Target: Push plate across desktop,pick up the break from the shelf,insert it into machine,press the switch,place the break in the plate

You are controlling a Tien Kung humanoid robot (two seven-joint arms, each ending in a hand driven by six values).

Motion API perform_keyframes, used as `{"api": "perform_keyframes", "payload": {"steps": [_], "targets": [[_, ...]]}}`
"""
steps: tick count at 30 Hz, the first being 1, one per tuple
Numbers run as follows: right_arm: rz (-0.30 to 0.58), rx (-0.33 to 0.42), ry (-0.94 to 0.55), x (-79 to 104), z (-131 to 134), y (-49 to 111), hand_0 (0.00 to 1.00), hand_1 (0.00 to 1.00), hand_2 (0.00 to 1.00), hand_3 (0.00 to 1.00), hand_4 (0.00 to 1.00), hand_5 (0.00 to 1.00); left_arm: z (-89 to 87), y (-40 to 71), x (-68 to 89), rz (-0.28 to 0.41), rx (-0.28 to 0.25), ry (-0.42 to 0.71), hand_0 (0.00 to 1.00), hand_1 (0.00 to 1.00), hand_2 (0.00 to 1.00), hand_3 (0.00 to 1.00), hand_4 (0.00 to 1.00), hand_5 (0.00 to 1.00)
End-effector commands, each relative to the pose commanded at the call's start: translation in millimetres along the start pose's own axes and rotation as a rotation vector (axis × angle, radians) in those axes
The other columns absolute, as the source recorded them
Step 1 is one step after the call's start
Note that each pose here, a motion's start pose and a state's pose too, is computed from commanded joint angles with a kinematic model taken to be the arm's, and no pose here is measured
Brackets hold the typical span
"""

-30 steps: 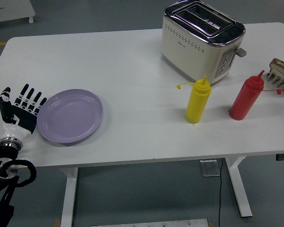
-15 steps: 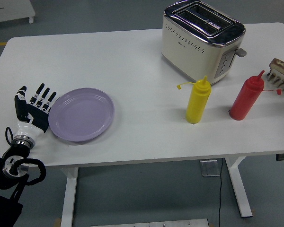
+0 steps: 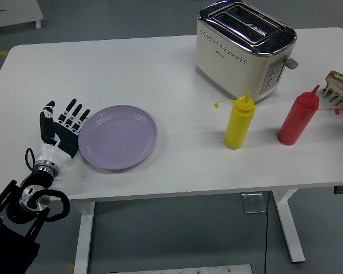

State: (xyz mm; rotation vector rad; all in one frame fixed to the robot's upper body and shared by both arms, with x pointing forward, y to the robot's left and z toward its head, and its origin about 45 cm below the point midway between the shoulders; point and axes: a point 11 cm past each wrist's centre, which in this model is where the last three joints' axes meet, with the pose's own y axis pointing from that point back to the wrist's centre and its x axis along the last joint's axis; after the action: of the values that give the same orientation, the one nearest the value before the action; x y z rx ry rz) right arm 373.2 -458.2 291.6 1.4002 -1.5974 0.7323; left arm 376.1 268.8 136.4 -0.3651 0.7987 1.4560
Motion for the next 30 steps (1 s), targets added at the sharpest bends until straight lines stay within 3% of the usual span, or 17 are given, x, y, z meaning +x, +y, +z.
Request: {"api": "perform_keyframes", "payload": {"steps": [17,18,29,30], "targets": [[-0.048,0.000,0.021,-21.8,-8.1,-11.3,0.847,0.812,0.827,0.823,0.750,0.281,-29.9,-11.4,-35.7,-0.084,0.085,-0.008,0.858,0.885,0.944,0.831,0.625,0.998],[-0.047,-0.002,0.026,-22.9,-8.7,-12.8,0.776,0.766,0.779,0.801,0.744,0.282,-31.3,-11.8,-37.9,-0.090,0.090,-0.010,0.853,0.885,0.944,0.830,0.624,0.998],[-0.029,-0.029,0.083,-28.9,-8.9,-25.5,0.714,0.723,0.714,0.757,0.739,0.277,-42.5,-15.4,-55.7,-0.131,0.120,-0.013,0.850,0.885,0.944,0.831,0.625,0.998],[-0.028,-0.030,0.088,-29.5,-8.8,-26.6,0.617,0.647,0.638,0.696,0.724,0.264,-43.2,-15.6,-56.9,-0.134,0.122,-0.014,0.849,0.885,0.944,0.830,0.626,0.998]]}}
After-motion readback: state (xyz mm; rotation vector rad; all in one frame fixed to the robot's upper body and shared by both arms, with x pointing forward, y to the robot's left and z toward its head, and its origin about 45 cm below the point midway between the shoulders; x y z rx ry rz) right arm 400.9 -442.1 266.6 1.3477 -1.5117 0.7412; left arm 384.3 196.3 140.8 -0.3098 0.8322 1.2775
